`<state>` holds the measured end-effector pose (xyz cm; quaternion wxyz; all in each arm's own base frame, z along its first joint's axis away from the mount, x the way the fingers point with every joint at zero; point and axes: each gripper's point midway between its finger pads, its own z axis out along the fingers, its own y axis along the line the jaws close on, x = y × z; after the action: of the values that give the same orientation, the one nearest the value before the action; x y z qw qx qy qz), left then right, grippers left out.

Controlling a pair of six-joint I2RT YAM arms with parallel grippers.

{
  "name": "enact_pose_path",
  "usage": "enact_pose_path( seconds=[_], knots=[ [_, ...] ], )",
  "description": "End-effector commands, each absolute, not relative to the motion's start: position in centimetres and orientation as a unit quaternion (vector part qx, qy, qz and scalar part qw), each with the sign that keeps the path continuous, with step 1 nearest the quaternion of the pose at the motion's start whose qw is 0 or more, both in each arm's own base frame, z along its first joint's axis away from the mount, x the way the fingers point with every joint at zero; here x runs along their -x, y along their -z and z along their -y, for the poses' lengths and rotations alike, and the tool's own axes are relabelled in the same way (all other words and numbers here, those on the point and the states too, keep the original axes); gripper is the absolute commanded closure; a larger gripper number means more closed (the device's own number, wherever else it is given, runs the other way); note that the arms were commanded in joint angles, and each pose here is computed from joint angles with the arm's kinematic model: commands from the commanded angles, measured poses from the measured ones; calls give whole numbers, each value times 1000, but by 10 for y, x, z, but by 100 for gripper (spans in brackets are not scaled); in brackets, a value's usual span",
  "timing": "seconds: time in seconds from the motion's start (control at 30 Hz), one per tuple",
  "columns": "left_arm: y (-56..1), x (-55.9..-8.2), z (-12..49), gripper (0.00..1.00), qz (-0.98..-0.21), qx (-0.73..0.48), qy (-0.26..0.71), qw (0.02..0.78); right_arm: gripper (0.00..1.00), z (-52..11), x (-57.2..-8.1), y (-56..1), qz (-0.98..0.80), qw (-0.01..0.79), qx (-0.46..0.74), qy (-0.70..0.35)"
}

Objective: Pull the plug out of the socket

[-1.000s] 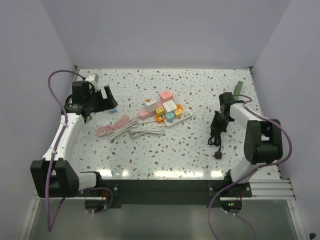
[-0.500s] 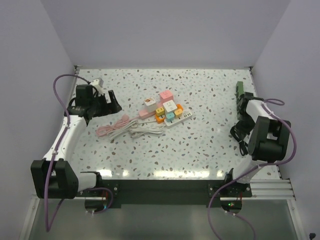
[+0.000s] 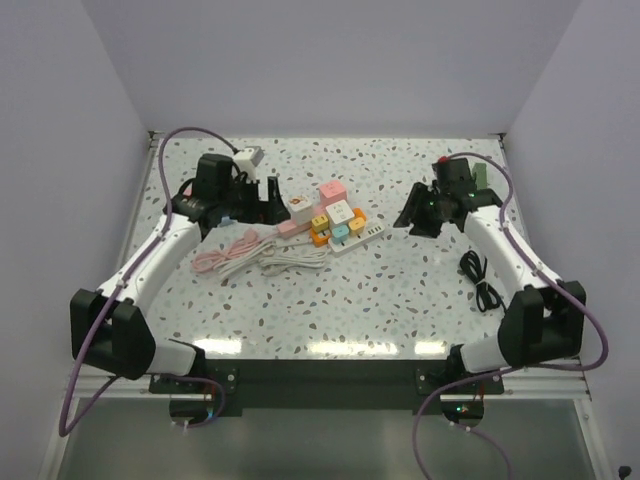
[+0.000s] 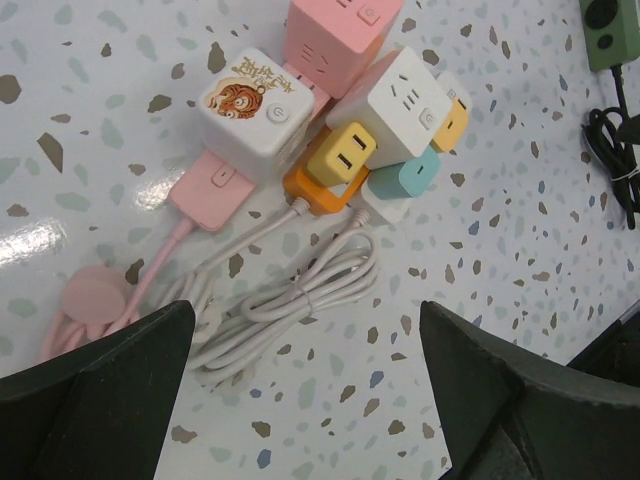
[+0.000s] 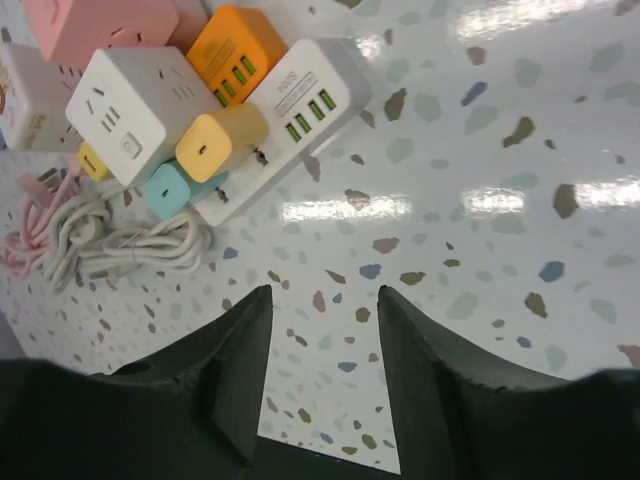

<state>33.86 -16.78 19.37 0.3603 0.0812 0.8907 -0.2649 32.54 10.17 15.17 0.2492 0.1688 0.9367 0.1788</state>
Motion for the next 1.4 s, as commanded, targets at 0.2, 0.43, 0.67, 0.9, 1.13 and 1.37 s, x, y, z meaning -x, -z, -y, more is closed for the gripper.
enact_pose_path(
  seconds=[0.2,0.43,0.67,0.9,1.13,1.37],
  knots=[
    [-195,-355,221,0,-881,-130,278,361,55,-164,-407,-134,-934,235,-107,-248],
    [-194,-357,242,0,-883,-116,272,363,94,-174,-475,-113,-940,241,-72,-230],
    [-199,-371,243,1,-886,-74,262,374,100,-184,-480,-72,-948,188,-80,-244],
    [-203,-382,245,1,-888,-85,249,378,100,-190,-458,-46,-950,146,-79,-266],
    [-189,-374,247,0,-889,-145,243,361,100,-190,-428,-46,-956,120,-70,-260],
    [-168,-343,251,0,-875,-196,280,342,100,-208,-375,-42,-965,68,-26,-253]
  ],
)
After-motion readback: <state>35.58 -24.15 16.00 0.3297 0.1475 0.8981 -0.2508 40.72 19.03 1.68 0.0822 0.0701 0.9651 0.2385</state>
